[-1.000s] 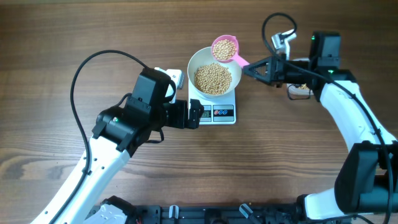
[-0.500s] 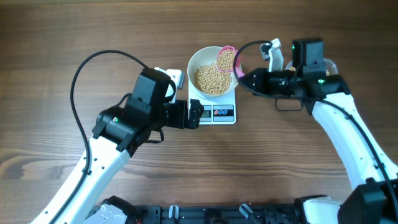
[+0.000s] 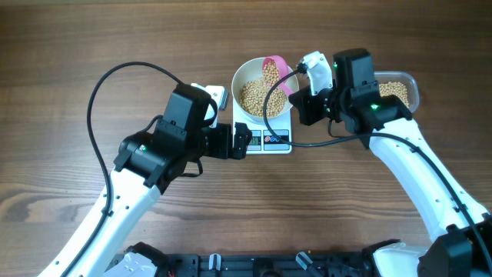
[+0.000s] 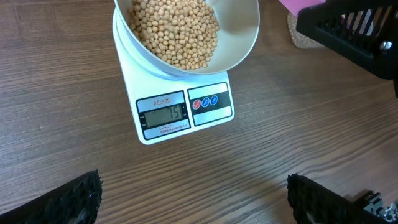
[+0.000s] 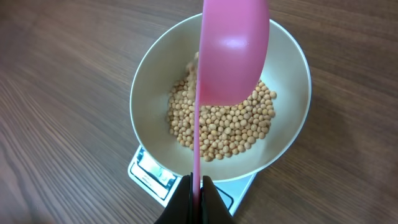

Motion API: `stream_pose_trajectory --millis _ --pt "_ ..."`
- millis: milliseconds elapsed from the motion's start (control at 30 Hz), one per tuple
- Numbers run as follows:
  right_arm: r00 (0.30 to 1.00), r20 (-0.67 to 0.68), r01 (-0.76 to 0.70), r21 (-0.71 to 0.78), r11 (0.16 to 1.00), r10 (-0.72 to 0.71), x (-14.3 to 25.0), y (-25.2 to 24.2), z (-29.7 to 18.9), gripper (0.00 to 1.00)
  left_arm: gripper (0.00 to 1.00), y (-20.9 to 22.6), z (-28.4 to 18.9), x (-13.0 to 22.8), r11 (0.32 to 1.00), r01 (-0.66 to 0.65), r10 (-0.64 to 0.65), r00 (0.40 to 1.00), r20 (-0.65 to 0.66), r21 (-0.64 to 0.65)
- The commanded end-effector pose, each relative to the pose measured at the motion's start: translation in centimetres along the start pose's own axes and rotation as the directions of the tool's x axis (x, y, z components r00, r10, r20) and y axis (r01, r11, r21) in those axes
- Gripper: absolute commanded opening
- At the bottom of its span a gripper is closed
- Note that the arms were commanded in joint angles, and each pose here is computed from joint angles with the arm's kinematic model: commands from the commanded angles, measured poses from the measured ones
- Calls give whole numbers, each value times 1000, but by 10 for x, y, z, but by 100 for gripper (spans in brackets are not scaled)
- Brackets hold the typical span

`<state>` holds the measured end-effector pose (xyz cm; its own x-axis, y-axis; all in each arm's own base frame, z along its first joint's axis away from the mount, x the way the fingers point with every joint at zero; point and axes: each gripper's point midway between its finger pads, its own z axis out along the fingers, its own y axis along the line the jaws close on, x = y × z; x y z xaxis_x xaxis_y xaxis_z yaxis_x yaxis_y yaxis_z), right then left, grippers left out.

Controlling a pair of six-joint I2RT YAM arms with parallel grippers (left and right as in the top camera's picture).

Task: Scoop item into bowl and weigh 150g on scale
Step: 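Tip the scoop to pour soybeans into the bowl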

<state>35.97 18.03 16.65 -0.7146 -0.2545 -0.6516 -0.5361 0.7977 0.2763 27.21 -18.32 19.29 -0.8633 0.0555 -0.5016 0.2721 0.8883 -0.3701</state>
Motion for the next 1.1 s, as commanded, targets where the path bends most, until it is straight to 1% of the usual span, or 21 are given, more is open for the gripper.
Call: stream_pose_trajectory --millis 0,67,200,333,433,467,533,633,733,800,1000,1033,1067 --pt "992 23 119 59 991 -121 -10 -1 -6 4 100 -5 -2 -5 1000 -12 12 1000 11 13" --pt "990 22 134 60 989 -136 -10 -1 -6 4 100 -5 -2 -5 1000 -12 12 1000 11 13" --pt "964 12 265 62 962 -267 -10 -1 -6 4 100 -5 -2 -5 1000 -12 12 1000 11 13" --pt "934 1 357 61 932 -358 -8 -1 -6 4 100 -5 -2 -5 1000 -12 12 1000 11 13" --pt "884 -69 468 162 869 -463 -7 -12 -4 4 100 -5 -2 -5 1000 -12 12 1000 11 13" --pt "853 -103 522 193 831 -512 -7 -14 -4 4 100 -5 -2 -5 1000 -12 12 1000 11 13" --pt "827 -128 562 216 799 -548 -7 -11 -2 4 100 -5 -2 -5 1000 -12 12 1000 11 13" --pt "821 -122 570 219 792 -557 -9 -8 -1 4 100 -5 -2 -5 1000 -12 12 1000 11 13" --pt "780 -130 622 264 737 -611 -19 -14 -3 4 100 -5 -2 -5 1000 -12 12 1000 11 13" --pt "769 -100 629 293 720 -631 -31 -14 -4 4 100 -5 -2 -5 1000 -12 12 1000 11 13" --pt "767 -89 630 290 721 -635 -32 -10 -3 4 100 -5 -2 -5 1000 -12 12 1000 11 13" --pt "768 -86 631 272 727 -634 -30 -5 -1 4 100 -5 -2 -5 1000 -12 12 1000 11 13" --pt "796 -63 596 249 763 -602 -28 3 1 4 100 -5 -2 -5 1000 -12 12 1000 11 13"
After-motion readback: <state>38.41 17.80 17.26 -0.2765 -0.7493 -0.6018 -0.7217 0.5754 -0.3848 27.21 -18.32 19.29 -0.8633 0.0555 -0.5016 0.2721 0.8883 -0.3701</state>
